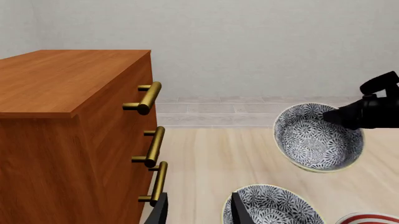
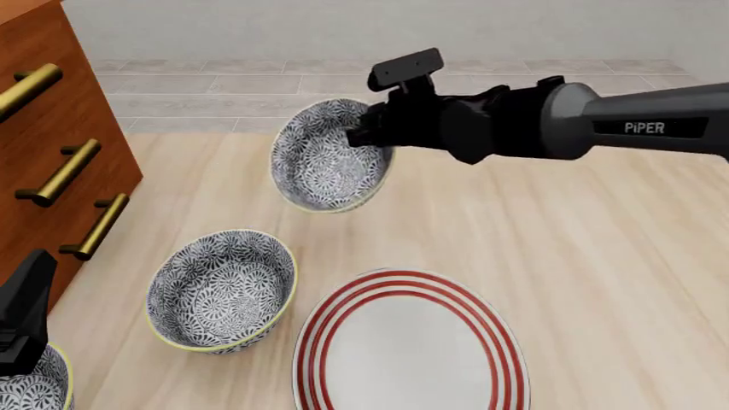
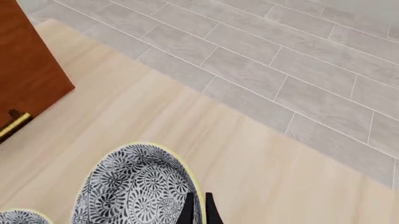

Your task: Pick up the bowl and put it in the front on the plate.

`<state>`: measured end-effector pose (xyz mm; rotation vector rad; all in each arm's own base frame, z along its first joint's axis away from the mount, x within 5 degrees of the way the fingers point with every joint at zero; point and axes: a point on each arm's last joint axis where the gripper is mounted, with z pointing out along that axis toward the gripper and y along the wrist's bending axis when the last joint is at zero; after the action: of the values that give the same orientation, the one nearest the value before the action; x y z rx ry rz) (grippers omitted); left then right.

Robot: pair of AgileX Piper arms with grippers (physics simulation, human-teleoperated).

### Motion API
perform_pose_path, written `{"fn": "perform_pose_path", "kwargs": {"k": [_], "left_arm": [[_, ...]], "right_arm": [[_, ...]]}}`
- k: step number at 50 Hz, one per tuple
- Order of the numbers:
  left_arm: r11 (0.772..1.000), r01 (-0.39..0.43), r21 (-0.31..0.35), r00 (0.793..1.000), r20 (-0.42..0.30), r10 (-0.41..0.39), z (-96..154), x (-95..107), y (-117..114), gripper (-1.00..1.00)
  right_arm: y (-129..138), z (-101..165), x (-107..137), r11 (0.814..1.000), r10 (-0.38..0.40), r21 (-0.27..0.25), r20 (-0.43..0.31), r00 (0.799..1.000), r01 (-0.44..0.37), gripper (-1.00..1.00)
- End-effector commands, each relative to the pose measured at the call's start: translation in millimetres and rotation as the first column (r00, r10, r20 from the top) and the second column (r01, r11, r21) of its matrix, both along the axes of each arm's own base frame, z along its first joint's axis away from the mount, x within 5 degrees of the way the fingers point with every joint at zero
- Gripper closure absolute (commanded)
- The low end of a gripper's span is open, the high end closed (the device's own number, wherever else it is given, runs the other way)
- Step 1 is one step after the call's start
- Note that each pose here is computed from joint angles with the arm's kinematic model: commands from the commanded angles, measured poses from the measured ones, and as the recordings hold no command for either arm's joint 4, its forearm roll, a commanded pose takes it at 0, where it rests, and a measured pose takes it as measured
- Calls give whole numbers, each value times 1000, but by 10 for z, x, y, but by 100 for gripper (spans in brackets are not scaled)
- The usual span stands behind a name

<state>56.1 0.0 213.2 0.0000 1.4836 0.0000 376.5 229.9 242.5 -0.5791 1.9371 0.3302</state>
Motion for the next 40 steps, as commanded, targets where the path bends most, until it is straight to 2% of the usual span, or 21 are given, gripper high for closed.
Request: {"fn": "perform_pose_path", "kwargs": {"k": [1,22,40], "left_arm": [[1000,0,0,1000,0,0,0,0,0,-100],[1000,0,0,1000,0,0,0,0,0,-100],[1000,0,0,1000,0,0,0,0,0,-100]], "right_arm": [[-139,216,-284,999,-5,33,6,1000,5,100],[-267,383,-752,999,31,35,0,1000,-31,100],[-391,377,-1106,998,57,31,-17,998,-57,100]]}}
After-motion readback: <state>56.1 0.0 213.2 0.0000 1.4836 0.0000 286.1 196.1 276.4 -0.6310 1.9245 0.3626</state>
